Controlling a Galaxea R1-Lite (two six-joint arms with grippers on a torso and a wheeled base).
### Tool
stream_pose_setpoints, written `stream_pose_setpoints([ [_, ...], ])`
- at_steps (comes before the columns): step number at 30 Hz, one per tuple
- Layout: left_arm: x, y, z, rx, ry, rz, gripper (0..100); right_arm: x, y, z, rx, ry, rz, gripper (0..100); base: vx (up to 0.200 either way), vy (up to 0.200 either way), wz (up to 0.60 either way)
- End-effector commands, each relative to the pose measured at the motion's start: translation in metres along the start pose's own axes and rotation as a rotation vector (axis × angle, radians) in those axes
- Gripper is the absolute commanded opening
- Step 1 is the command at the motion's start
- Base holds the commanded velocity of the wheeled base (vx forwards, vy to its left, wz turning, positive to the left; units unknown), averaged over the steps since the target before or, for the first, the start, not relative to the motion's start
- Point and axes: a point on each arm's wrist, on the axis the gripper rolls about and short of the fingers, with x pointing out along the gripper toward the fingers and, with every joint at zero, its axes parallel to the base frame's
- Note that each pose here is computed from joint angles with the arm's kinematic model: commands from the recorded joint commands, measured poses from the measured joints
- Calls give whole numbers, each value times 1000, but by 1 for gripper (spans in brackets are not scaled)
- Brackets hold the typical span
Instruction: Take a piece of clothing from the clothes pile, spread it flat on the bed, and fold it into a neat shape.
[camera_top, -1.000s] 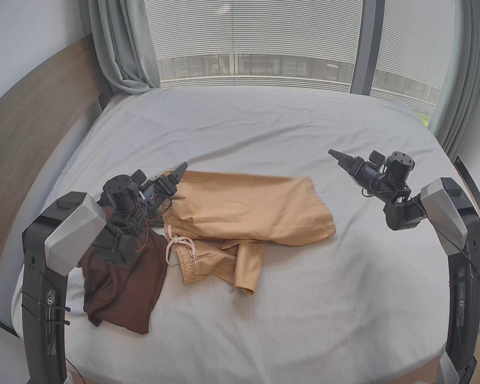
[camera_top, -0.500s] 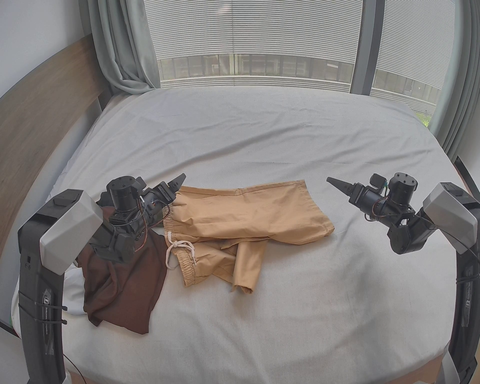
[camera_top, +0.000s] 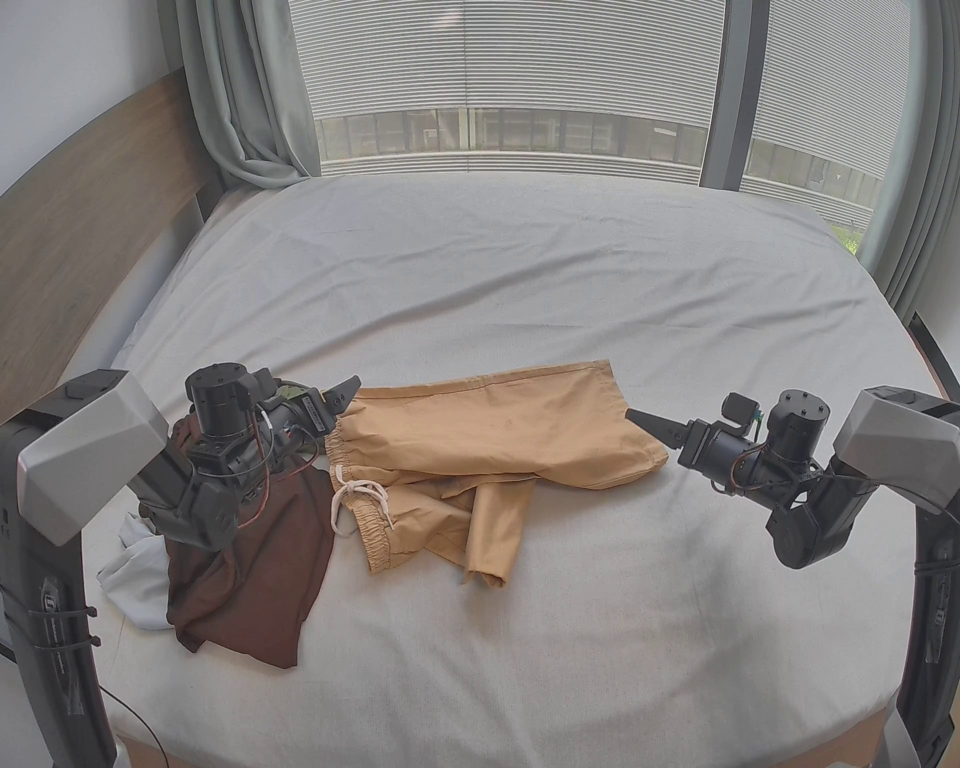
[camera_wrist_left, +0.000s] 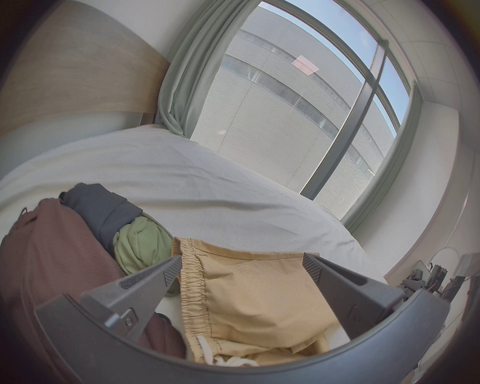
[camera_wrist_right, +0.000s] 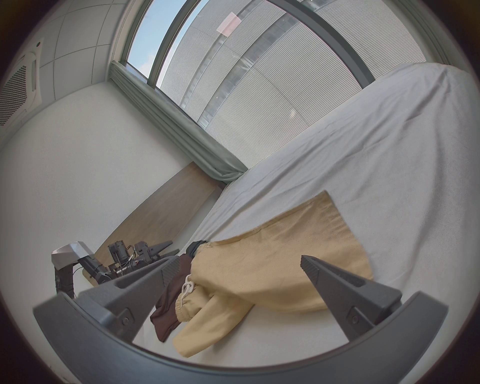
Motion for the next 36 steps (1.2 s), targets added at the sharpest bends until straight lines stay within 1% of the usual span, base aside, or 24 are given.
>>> stream_pose_setpoints([
  [1,-24,-6,3,23,-10,-19,100,-3,16,-24,25,67,20,100,0,0,0],
  [2,-35,-7,3,25,2,-39,100,-4,19,-32,31,89,22,100,0,0,0],
  [3,-37,-7,1,24,9,-45,100,-4,20,-34,32,94,23,100,0,0,0],
  [4,-49,-6,-6,18,52,-85,100,-4,22,-42,37,118,26,100,0,0,0],
  [5,-55,-5,-11,14,77,-107,100,-2,24,-44,35,125,31,100,0,0,0],
  [6,-57,-5,-12,14,81,-112,100,-2,24,-45,34,126,32,100,0,0,0],
  [8,-69,-3,-22,12,93,-149,100,-1,30,-52,38,147,44,100,0,0,0],
  [12,-83,-3,-30,13,105,-179,100,3,31,-63,49,179,53,100,0,0,0],
  [14,-93,-1,-38,6,142,-201,100,3,35,-68,56,197,56,100,0,0,0],
  [16,-96,0,-41,3,158,-203,100,3,35,-68,56,199,56,100,0,0,0],
  [18,-104,0,-50,-1,193,-209,100,3,36,-71,60,205,55,100,0,0,0],
  [19,-104,0,-50,-1,193,-209,100,3,36,-71,60,205,55,100,0,0,0],
  [20,-103,3,-58,-1,211,-207,100,3,36,-72,62,210,58,100,0,0,0],
  [23,-102,6,-64,24,225,-205,100,5,40,-76,66,224,63,100,0,0,0],
  [29,-98,8,-79,31,266,-200,100,12,50,-97,77,277,77,100,0,0,0],
  [31,-98,9,-81,30,273,-199,100,14,51,-99,76,279,76,100,0,0,0],
  [32,-96,9,-87,30,290,-199,100,17,51,-110,83,299,67,100,0,0,0],
  [33,-95,10,-89,29,296,-198,100,18,51,-113,84,303,66,100,0,0,0],
  [36,-93,11,-91,44,296,-203,100,20,52,-120,90,318,68,100,0,0,0],
])
